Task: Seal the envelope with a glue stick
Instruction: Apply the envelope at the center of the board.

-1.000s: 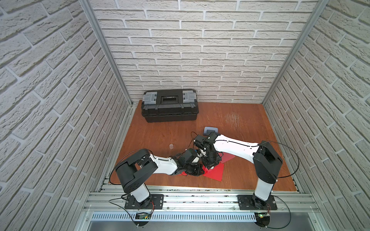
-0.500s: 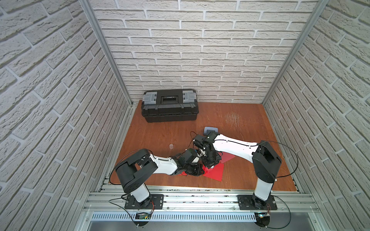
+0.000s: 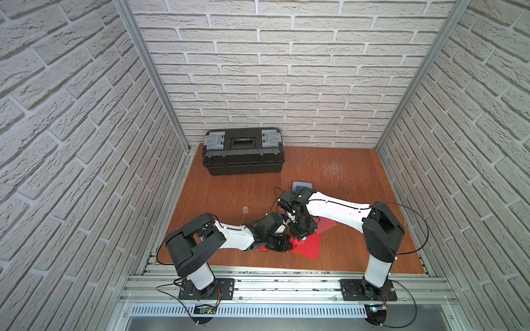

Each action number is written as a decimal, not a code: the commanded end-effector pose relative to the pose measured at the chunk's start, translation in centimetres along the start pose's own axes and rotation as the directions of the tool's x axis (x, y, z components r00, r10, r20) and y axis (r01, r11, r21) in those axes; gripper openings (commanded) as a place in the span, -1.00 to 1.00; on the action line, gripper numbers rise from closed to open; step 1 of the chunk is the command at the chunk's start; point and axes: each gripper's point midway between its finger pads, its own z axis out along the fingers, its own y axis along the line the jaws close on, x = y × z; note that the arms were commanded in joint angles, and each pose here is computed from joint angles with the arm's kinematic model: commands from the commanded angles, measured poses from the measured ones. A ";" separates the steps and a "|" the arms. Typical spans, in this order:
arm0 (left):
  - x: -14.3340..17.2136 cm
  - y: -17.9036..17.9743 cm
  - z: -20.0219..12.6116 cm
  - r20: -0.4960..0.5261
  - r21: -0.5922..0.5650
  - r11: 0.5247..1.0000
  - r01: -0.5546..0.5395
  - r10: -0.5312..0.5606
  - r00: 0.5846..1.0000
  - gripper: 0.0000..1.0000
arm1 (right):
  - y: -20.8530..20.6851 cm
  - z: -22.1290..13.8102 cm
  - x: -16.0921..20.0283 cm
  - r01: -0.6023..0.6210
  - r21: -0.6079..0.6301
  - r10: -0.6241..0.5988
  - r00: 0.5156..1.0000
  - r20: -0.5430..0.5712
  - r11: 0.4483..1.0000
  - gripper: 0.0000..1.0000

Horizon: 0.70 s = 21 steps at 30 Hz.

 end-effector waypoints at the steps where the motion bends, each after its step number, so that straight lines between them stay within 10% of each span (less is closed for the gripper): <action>1: 3.7 4.6 0.2 -0.110 -0.166 0.984 0.057 -0.076 0.991 -0.97 | -0.7 0.5 -0.8 0.004 0.057 -0.006 1.000 0.022 0.998 -0.95; 6: 3.6 4.6 0.1 -0.111 -0.167 0.984 0.057 -0.076 0.991 -0.98 | -4.9 -0.2 -0.5 0.012 0.307 -0.009 1.000 -0.011 0.952 -0.95; 13: 3.6 4.6 0.2 -0.113 -0.167 0.984 0.058 -0.077 0.991 -0.98 | 4.0 0.0 -0.7 0.042 -0.217 -0.038 0.999 0.022 0.975 -0.95; 21: 3.7 4.6 0.1 -0.117 -0.172 0.984 0.054 -0.075 0.990 -0.98 | -5.1 -0.3 -0.5 0.011 0.313 -0.010 1.000 -0.006 0.950 -0.94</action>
